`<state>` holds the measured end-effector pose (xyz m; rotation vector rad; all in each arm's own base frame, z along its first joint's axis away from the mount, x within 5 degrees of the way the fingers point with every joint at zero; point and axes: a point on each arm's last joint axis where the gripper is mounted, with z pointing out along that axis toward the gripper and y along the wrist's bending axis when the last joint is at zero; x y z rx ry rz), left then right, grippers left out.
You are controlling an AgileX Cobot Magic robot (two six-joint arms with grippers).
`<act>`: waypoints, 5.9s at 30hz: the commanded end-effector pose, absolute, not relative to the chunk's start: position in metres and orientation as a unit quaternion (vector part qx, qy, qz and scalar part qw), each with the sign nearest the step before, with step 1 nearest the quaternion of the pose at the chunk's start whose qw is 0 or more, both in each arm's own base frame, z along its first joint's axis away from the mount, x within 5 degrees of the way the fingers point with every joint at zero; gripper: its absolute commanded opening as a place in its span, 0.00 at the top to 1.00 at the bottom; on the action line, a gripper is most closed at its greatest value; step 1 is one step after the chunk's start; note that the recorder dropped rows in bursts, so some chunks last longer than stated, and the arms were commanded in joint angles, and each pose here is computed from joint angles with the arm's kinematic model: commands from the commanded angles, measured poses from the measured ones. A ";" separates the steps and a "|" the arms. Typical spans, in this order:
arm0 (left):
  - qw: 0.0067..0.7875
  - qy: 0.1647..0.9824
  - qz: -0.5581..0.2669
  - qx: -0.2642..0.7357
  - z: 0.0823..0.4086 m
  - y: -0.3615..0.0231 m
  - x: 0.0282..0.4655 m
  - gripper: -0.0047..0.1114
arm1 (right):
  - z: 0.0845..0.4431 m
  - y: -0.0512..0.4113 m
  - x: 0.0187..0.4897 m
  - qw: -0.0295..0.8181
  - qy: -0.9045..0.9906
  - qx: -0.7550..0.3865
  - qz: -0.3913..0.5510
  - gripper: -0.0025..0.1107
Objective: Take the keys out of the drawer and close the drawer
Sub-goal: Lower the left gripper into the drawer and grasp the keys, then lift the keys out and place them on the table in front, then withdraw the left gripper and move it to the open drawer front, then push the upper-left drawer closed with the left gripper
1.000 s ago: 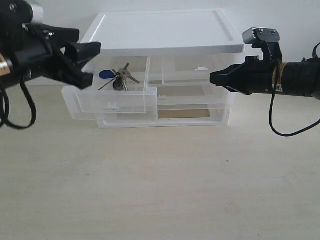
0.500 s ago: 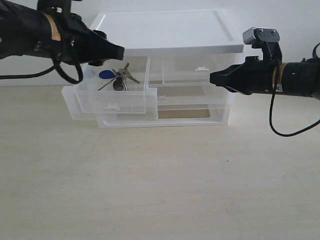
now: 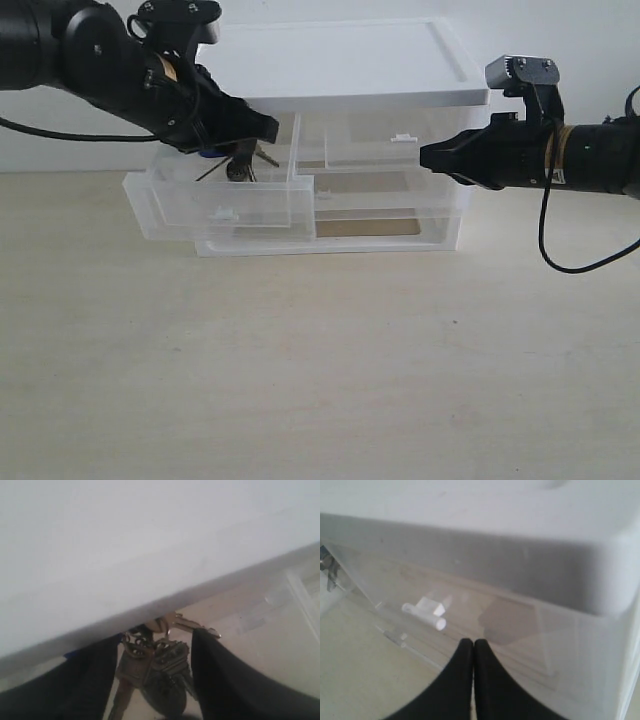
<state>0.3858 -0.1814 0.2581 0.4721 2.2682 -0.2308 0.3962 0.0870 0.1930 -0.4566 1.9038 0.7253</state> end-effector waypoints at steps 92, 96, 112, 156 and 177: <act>0.527 0.788 -0.201 0.247 0.262 -0.150 0.184 0.92 | 0.196 0.078 0.404 0.515 0.797 -0.141 0.282 0.98; 0.553 0.802 -0.156 0.163 0.244 -0.110 0.198 0.92 | 0.196 0.078 0.404 0.515 0.797 -0.141 0.282 0.98; 0.615 0.779 -0.065 0.105 0.193 -0.087 0.256 0.92 | 0.195 0.077 0.405 0.513 0.800 -0.139 0.277 0.98; 0.593 0.769 -0.189 0.143 0.155 -0.151 0.256 0.92 | 0.194 0.075 0.405 0.511 0.806 -0.133 0.267 0.98; 0.657 0.725 -0.126 0.165 0.183 -0.177 0.337 0.92 | 0.194 0.075 0.405 0.511 0.807 -0.134 0.265 0.98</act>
